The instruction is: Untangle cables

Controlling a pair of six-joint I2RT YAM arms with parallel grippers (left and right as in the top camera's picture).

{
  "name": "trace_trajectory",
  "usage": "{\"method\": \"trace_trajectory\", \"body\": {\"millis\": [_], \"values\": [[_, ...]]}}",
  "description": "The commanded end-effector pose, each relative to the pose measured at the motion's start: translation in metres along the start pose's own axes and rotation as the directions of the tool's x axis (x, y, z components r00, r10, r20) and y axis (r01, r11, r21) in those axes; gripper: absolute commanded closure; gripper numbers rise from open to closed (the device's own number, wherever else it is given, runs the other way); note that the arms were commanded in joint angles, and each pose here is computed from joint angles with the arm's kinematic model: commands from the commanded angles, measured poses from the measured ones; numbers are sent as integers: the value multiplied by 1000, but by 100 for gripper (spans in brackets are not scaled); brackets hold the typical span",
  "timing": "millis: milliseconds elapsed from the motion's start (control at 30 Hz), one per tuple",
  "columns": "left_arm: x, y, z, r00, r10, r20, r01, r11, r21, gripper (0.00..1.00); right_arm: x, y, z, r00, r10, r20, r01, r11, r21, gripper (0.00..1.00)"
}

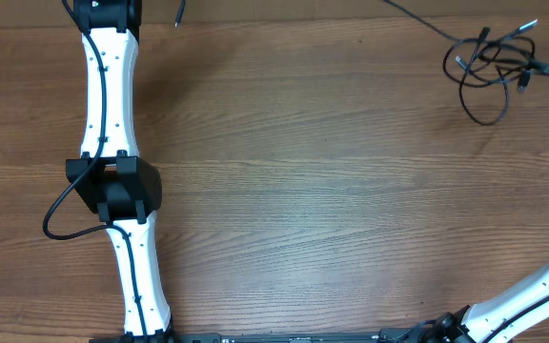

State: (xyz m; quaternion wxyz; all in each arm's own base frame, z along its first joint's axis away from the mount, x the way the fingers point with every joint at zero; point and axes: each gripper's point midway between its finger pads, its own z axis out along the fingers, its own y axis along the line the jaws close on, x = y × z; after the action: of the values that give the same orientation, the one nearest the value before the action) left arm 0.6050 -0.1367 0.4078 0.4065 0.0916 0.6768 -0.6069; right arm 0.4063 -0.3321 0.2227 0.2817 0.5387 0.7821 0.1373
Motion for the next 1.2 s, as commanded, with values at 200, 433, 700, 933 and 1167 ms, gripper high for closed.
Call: {"method": "trace_trajectory", "body": {"millis": [200,433,700,933,1167], "values": [[-11,-8,1,998,44,50,-44,999,-16,96,27,45,-13,988,-154,-1,154,988,-17,96],[-6,-12,9,998,43,38,-43,999,-5,96,52,76,-3,974,-225,-32,223,973,-49,96],[-3,-14,13,999,42,30,-42,999,2,96,83,99,4,954,-289,-85,283,956,-71,96],[-2,-15,15,999,42,28,-42,999,5,80,130,136,12,907,-399,-135,384,915,-123,96],[-2,-15,15,999,45,27,-46,999,5,1,165,162,16,871,-464,-159,440,883,-165,96]]}}
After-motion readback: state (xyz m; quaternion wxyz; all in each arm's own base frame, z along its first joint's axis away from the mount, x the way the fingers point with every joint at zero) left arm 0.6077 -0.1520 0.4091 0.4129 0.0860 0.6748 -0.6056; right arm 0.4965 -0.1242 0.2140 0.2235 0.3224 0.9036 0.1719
